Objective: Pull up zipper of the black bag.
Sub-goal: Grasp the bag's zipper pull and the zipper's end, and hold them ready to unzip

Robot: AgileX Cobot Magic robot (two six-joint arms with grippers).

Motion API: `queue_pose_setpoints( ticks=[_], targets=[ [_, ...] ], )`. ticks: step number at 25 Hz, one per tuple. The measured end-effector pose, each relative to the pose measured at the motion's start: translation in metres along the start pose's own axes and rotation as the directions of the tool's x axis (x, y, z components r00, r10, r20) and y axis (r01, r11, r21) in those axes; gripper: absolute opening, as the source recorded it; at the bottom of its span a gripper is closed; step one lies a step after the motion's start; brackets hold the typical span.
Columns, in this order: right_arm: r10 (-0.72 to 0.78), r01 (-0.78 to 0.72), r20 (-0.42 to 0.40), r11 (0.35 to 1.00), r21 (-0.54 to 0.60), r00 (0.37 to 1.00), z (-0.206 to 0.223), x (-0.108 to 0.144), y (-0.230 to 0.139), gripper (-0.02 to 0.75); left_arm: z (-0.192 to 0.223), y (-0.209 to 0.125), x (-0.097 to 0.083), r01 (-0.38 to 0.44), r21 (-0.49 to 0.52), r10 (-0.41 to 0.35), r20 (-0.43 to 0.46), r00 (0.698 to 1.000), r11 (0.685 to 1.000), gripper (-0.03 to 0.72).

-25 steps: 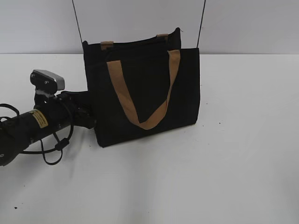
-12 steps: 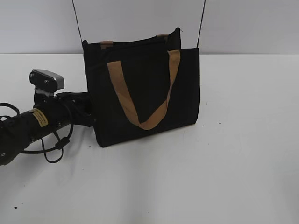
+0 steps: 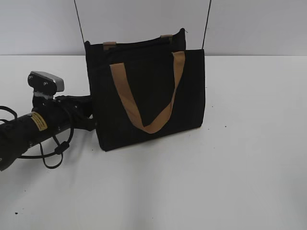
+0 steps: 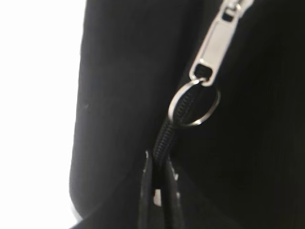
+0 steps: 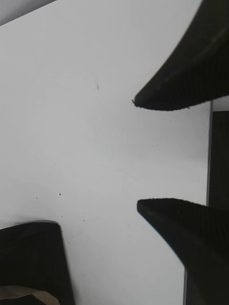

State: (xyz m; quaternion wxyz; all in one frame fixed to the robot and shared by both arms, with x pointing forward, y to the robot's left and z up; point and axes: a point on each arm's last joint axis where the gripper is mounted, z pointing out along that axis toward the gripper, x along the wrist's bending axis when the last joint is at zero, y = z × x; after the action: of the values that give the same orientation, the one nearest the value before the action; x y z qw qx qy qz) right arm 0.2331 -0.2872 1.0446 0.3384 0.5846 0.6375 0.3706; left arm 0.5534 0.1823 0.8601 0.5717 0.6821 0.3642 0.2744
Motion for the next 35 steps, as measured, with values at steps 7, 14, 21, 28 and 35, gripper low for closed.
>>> queue_pose_setpoints(
  ticks=[7,14,21,28,35],
  targets=[
    [0.000,0.000,0.000,1.000,0.000,1.000,0.000,0.000,0.000,0.450,-0.021,0.024,-0.007,-0.015,-0.039,0.014,-0.007,1.000,0.999,0.034],
    [0.000,0.000,0.000,1.000,0.000,1.000,0.000,0.000,0.000,0.450,-0.035,0.054,-0.009,-0.054,-0.054,0.052,-0.029,0.998,0.997,0.034],
    [0.000,0.000,0.000,1.000,0.000,1.000,0.000,0.000,0.000,0.450,-0.049,0.084,-0.010,-0.102,-0.036,0.099,-0.063,0.993,0.994,0.034],
    [0.011,-0.011,-0.022,1.000,-0.003,1.000,0.000,0.002,0.000,0.450,-0.063,0.107,-0.012,-0.135,-0.037,0.131,-0.092,0.987,0.990,0.034],
    [0.065,-0.071,-0.217,0.997,-0.021,0.974,0.006,0.017,0.019,0.450,-0.068,0.114,-0.014,-0.158,-0.022,0.155,-0.093,0.983,0.987,0.033]
  ],
)
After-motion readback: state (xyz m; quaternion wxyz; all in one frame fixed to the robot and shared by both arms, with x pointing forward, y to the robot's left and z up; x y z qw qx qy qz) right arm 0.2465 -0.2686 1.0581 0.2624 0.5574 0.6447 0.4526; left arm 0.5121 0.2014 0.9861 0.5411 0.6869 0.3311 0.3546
